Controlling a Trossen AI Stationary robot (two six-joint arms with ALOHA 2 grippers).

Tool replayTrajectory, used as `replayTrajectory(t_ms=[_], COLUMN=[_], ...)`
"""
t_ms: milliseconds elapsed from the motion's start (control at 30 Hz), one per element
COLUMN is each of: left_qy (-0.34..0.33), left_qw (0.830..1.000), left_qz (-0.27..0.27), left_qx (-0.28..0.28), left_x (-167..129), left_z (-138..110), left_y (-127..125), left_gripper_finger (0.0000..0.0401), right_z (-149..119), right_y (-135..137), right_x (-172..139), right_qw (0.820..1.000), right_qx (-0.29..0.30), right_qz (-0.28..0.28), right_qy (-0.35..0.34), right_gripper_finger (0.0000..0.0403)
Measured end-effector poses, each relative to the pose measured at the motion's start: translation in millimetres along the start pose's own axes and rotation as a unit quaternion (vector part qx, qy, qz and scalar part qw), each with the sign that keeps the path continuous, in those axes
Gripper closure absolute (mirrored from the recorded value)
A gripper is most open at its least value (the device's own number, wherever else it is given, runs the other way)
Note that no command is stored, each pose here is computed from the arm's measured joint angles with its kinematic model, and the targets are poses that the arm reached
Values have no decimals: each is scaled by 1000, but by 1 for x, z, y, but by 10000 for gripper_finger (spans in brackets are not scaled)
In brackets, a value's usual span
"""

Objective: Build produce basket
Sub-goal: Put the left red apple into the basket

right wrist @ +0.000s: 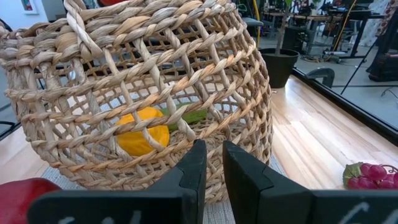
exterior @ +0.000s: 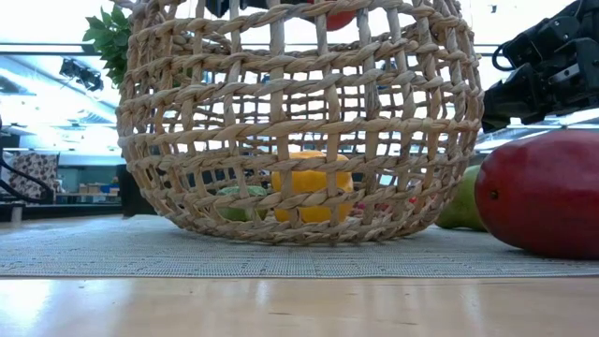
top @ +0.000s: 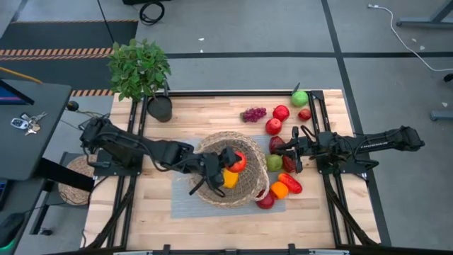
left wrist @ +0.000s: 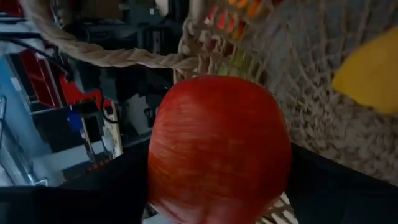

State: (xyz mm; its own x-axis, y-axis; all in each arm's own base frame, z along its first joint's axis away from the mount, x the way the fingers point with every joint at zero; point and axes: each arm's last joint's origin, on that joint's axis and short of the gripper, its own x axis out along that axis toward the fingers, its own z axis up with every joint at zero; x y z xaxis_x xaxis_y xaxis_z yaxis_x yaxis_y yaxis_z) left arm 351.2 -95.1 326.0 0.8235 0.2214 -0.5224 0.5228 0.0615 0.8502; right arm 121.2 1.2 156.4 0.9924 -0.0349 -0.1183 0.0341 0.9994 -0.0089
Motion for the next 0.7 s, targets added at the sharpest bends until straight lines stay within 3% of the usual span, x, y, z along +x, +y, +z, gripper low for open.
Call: replayTrajectory(t_ms=[233, 700], left_qy=[9, 15], left_qw=[998, 999], left_qz=[-3, -3], left_qx=[62, 42], left_x=[2, 3], left_z=[0, 0], left_y=[-1, -2], left_gripper_finger=[89, 89], right_z=[0, 0], right_y=[0, 0], right_x=[0, 0], right_qw=[1000, 1000], right_qx=[0, 0], right_qz=[0, 0], right_qy=[0, 0], right_gripper_finger=[342, 342])
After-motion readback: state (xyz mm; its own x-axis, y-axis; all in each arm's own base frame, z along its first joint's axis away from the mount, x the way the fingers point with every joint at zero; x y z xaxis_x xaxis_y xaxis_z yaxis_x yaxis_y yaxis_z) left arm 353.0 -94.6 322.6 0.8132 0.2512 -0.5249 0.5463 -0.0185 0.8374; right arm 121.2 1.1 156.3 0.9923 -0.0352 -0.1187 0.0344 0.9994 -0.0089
